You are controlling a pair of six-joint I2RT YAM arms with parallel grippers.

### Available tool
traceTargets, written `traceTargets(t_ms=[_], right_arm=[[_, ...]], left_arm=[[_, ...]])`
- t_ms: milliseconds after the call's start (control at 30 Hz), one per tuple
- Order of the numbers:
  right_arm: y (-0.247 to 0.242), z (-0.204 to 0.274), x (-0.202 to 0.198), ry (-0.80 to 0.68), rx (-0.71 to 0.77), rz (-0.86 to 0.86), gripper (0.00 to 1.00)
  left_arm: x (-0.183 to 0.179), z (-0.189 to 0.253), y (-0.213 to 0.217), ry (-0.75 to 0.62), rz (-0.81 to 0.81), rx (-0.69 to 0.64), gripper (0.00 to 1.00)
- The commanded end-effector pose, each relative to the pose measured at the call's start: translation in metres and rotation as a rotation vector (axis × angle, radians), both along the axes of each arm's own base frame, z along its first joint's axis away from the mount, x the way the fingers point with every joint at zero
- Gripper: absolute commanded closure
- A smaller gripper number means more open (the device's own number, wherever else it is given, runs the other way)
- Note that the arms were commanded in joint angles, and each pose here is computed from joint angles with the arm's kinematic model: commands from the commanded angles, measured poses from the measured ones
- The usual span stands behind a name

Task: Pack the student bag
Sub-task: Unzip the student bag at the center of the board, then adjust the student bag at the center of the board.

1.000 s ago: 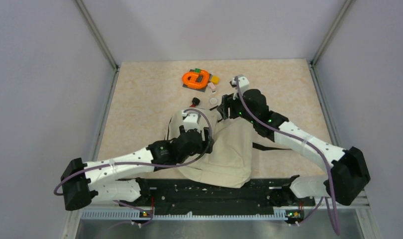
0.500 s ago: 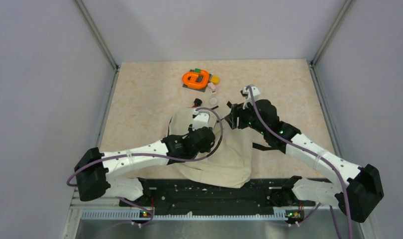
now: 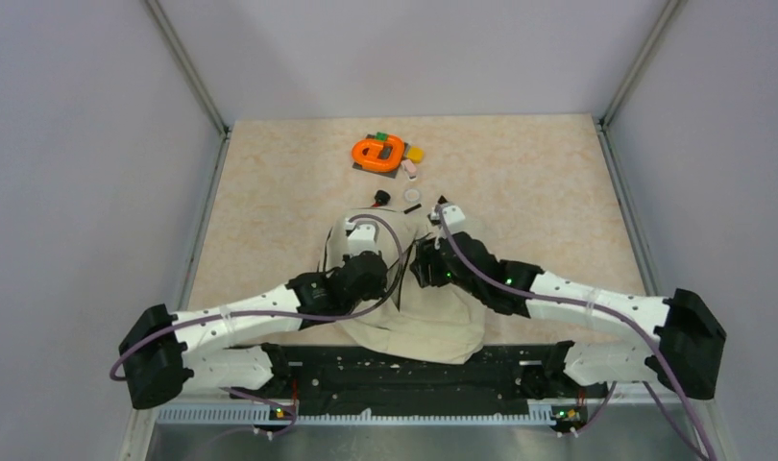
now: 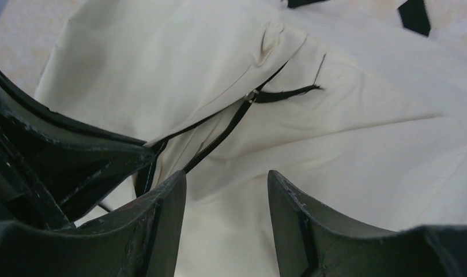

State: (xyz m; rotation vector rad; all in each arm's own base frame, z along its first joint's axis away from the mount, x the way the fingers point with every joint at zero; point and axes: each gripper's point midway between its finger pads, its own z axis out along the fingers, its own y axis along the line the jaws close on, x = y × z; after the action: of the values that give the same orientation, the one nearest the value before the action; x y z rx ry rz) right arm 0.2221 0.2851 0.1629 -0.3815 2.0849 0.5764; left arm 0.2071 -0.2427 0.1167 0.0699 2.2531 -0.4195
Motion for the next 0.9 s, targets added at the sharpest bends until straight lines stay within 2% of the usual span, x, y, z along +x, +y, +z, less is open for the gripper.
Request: traceTargets(t_ms=[0, 367, 633, 867], right_arm=[[0.023, 0.002, -0.001, -0.008, 0.01, -0.044, 0.47], [0.058, -0.013, -0.012, -0.03, -0.102, -0.01, 0.44], [0.06, -0.038, -0.015, -0.002, -0.166, -0.016, 0.44], [0.066, -0.013, -0.023, -0.055, -0.188, -0.009, 0.41]], left_arm=[[-0.001, 0.001, -0.003, -0.004, -0.004, -0.102, 1.0], [-0.008, -0.005, 0.002, 0.0, -0.008, -0.186, 1.0], [-0.008, -0.002, 0.004, -0.016, -0.006, -0.227, 1.0], [-0.008, -0.003, 0.004, -0.013, -0.004, -0.234, 1.0]])
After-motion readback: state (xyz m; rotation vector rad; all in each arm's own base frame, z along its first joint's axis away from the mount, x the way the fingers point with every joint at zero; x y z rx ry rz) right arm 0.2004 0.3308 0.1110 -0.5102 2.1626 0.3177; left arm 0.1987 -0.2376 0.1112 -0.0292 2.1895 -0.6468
